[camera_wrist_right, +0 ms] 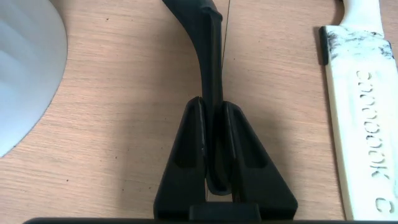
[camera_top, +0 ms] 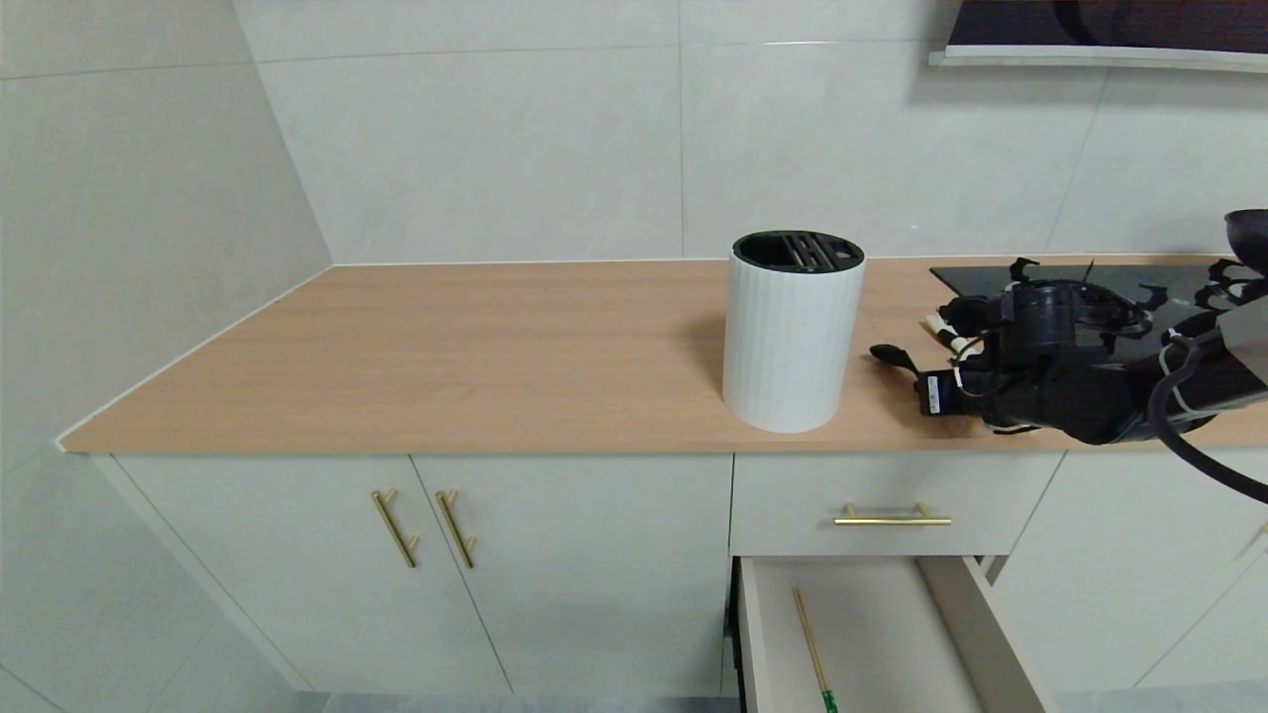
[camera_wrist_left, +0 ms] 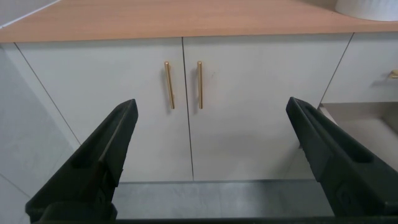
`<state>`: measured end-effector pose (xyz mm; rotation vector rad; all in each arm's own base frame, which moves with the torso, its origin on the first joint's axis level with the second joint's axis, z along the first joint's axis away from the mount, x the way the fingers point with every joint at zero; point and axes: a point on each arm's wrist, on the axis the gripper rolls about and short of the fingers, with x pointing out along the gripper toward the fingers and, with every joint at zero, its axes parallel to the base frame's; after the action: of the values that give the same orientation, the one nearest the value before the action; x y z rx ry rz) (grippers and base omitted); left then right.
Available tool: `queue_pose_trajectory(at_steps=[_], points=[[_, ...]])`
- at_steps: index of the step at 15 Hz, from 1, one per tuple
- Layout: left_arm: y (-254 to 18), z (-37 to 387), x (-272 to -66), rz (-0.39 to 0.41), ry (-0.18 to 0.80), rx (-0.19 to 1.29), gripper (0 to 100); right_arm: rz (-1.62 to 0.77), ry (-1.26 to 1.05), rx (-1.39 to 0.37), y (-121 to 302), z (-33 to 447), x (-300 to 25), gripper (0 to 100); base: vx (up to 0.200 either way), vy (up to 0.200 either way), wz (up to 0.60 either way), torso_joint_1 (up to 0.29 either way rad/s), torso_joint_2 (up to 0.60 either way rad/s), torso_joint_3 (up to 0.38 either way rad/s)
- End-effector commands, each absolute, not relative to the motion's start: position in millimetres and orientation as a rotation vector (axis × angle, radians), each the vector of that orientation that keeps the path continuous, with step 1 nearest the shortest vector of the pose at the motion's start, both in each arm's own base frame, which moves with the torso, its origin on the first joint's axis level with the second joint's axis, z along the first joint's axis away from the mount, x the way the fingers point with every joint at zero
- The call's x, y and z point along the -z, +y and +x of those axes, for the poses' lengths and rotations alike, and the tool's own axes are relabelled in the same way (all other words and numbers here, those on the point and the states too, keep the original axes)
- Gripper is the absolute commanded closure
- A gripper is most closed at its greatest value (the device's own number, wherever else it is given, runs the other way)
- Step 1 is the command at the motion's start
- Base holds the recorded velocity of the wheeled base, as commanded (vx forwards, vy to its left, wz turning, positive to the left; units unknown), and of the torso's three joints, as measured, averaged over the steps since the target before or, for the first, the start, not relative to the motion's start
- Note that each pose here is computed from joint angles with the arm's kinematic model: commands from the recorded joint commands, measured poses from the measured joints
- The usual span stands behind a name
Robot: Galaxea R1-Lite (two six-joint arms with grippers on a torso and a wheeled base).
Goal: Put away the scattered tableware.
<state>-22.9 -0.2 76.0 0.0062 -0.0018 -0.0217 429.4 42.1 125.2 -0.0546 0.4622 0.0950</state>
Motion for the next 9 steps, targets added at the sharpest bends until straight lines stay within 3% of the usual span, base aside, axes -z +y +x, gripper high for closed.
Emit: queue_pose_trajectory(at_steps=[1,4,9], points=[[0,-23,-76,0.006,0.000,0.021,0,-0.056,0.440,-0.085,43,425,-136,100,0.000,0.000,0.00,0.000,0.00,0.000],[0,-23,-76,0.006,0.000,0.021,0,-0.063,0.422,-0.087,50,405,-152,100,0.000,0.000,0.00,0.000,0.00,0.000],[0,-23,-76,0.006,0.000,0.021,0,-0.042,0.401,-0.086,57,333,-185,100,0.000,0.000,0.00,0.000,0.00,0.000]])
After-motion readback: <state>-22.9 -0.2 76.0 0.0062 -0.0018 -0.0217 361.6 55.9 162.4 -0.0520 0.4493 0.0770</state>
